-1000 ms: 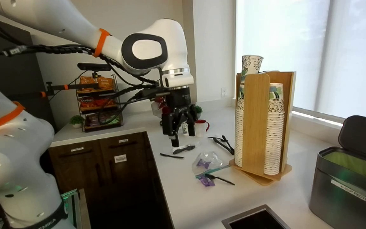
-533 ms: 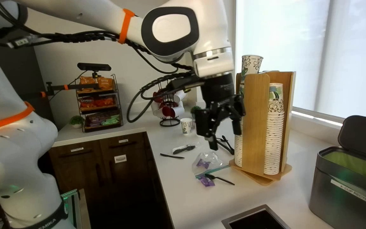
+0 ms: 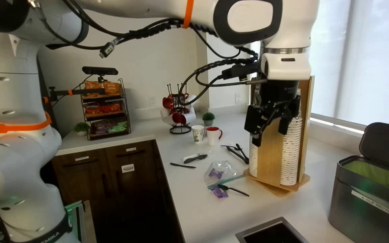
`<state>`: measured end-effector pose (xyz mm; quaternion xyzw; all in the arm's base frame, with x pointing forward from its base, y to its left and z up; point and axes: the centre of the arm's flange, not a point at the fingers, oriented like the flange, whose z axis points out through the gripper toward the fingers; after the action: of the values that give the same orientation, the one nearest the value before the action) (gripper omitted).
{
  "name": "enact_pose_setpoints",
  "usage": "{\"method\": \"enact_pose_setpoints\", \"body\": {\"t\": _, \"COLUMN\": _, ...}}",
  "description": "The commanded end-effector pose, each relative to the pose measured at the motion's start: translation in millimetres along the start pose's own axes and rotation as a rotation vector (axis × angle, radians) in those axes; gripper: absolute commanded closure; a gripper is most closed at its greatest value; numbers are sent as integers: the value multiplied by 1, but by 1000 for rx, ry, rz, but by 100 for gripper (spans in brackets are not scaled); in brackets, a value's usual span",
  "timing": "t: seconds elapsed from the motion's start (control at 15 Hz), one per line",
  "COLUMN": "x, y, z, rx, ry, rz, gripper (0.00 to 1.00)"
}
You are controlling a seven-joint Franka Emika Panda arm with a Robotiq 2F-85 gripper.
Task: Move the silver bin forwards.
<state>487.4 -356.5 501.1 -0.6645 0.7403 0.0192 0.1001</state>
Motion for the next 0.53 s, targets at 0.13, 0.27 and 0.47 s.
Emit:
{"method": "enact_pose_setpoints", "body": {"t": 0.13, "x": 14, "y": -8, "z": -11, "rx": 3, "ry": -46, "rz": 17, "gripper": 0}}
{"method": "enact_pose_setpoints", "body": {"t": 0.27, "x": 15, "y": -11, "z": -7, "rx": 31, "ry": -49, "rz": 39, "gripper": 0}}
{"method": "enact_pose_setpoints", "body": {"t": 0.47, "x": 37, "y": -49, "z": -23, "rx": 230, "ry": -75, "rz": 106, "gripper": 0}}
